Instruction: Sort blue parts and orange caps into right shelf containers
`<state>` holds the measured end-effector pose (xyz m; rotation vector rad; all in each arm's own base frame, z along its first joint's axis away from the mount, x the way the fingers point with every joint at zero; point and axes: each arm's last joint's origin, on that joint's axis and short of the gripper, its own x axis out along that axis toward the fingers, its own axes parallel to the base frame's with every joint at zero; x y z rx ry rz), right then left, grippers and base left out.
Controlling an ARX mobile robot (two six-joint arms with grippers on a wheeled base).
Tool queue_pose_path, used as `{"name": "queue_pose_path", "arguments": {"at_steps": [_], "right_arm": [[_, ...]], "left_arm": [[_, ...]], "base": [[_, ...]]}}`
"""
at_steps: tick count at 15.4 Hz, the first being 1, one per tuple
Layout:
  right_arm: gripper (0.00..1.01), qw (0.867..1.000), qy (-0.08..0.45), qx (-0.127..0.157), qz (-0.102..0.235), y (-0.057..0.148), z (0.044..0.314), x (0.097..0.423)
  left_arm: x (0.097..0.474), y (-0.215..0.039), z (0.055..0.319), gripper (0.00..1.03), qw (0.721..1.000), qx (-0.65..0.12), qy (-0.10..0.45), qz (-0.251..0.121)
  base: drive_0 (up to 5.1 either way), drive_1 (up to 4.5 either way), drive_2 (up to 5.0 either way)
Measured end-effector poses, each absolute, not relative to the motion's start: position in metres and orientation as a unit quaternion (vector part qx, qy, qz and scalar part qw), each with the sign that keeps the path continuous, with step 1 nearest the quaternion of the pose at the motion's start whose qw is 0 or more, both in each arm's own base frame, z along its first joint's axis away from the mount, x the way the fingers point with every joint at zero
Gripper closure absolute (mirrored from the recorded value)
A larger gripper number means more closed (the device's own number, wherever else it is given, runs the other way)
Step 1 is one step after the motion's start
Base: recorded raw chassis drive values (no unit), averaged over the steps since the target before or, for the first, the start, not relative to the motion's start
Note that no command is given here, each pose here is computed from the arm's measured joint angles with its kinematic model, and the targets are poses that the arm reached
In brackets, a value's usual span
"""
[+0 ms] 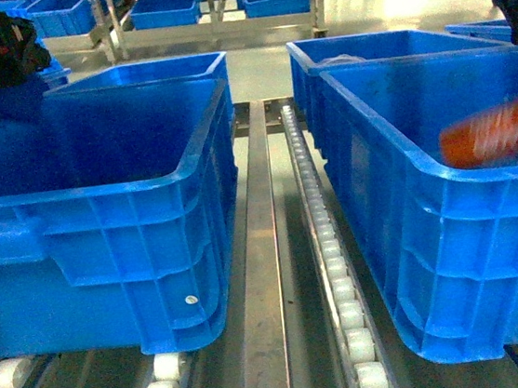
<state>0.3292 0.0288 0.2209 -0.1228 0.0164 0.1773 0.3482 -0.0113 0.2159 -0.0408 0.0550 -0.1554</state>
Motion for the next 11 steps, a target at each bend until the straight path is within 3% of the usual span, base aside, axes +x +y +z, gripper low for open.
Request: {"name": "queue_pose_path", "arguments": {"at_steps": [1, 2, 4, 5, 6, 9, 11], "right_arm": [[0.01, 0.994, 0.027, -0.062, 0.082, 0.029, 0.218, 0.329], [0.04, 0.994, 0.038, -0.063, 0.081, 0.029, 0.216, 0.329], [0.03, 0.994, 0.034, -0.064, 0.079, 0.028, 0.218, 0.328], [0.15, 0.999, 0.0, -0.041, 0.028, 0.028, 0.22, 0.321], [0.3, 1.0, -0.004, -0.022, 0.009, 0.025, 0.214, 0.299], [0.75, 1.0, 0.004, -0.008, -0.002, 0.012, 0.193, 0.245], [0.96, 1.0, 0.005, -0.007, 0.006, 0.004, 0.188, 0.226]], "left_arm": [[0.345, -0.01, 0.215, 0.13, 0.996, -0.02, 0.034, -0.08], [0.34, -0.008, 0.216, 0.03, 0.997, -0.015, 0.034, -0.068], [0.336, -0.008, 0.22, 0.05, 0.997, -0.014, 0.026, -0.065], [0.332, -0.004, 0.219, 0.13, 0.999, -0.009, 0.002, -0.034], [0.311, -0.001, 0.212, 0.28, 1.0, -0.009, -0.002, -0.005], [0.254, 0.0, 0.193, 0.74, 1.0, -0.009, 0.003, 0.001], [0.234, 0.0, 0.186, 0.94, 1.0, -0.009, 0.007, 0.001]], "base": [[0.0, 0.0, 0.0], [0.0, 0.0, 0.0], [0.0, 0.0, 0.0], [0.0, 0.0, 0.0], [0.0, 0.0, 0.0], [0.0, 0.0, 0.0], [0.0, 0.0, 0.0]]}}
